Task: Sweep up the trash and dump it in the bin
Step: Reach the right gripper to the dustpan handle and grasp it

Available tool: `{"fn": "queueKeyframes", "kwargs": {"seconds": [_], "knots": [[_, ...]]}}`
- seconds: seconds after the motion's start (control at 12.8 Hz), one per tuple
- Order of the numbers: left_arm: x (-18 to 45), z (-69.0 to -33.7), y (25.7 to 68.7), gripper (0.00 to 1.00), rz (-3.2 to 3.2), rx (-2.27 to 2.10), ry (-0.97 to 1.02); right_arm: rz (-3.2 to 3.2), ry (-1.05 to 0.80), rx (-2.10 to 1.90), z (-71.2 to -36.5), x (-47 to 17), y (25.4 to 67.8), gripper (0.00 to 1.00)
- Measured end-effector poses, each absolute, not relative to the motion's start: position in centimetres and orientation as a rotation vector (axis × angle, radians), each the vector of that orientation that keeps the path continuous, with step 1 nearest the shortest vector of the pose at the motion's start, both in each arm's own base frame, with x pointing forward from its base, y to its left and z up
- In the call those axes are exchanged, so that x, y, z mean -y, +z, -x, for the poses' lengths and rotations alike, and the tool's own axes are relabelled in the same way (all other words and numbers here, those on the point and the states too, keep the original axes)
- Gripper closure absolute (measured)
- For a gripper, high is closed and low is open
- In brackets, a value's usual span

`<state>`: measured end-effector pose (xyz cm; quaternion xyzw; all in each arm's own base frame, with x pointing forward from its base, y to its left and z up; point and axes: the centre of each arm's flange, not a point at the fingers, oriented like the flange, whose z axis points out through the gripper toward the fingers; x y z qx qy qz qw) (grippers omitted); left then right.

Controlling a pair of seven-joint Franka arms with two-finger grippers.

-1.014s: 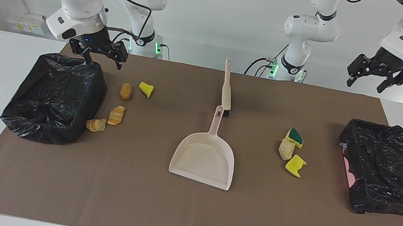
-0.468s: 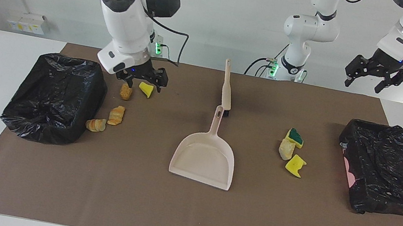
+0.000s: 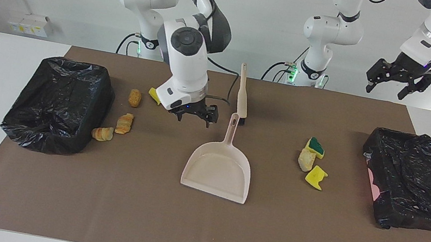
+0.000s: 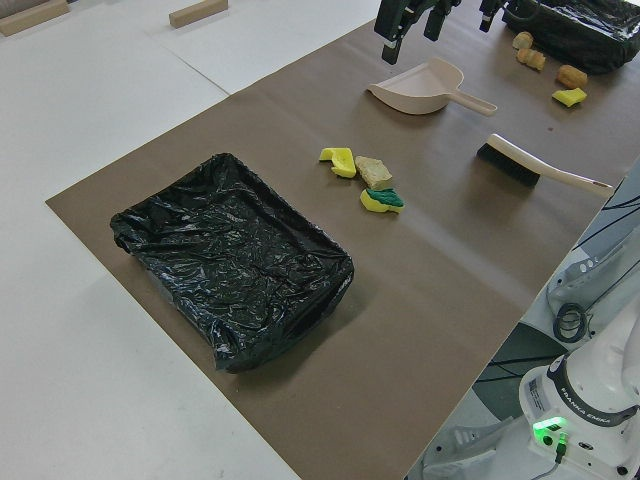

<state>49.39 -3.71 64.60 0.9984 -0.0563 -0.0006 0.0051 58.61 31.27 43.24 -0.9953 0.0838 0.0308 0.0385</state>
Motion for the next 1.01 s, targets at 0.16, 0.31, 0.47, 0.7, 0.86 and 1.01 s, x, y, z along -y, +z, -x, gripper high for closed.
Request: {"fn": "queueKeyframes", "kwargs": {"seconds": [0.16, 0.31, 0.47, 0.7, 0.86, 1.01], "knots": [[4.8, -49.3, 64.2, 0.0, -3.127, 0.168, -0.013, 3.067, 0.084, -0.306, -57.2, -35.8, 40.2, 0.0], [4.8, -49.3, 64.2, 0.0, -3.128, 0.165, -0.014, 3.079, 0.063, -0.333, -55.8, -39.4, 37.5, 0.0], [4.7, -49.3, 64.2, 0.0, -3.128, 0.164, -0.014, 3.069, 0.045, -0.316, -55.2, -41.0, 36.5, 0.0], [4.7, -49.3, 64.2, 0.0, -3.128, 0.162, -0.014, 3.072, 0.047, -0.332, -55.6, -40.4, 36.2, 0.06], [4.7, -49.3, 64.1, 0.0, -3.128, 0.162, -0.014, 3.079, 0.061, -0.329, -55.4, -40.5, 35.5, 0.16], [4.7, -49.3, 64.1, 0.0, -3.128, 0.161, -0.014, 3.087, 0.075, -0.324, -55.1, -40.6, 34.9, 0.24]]}}
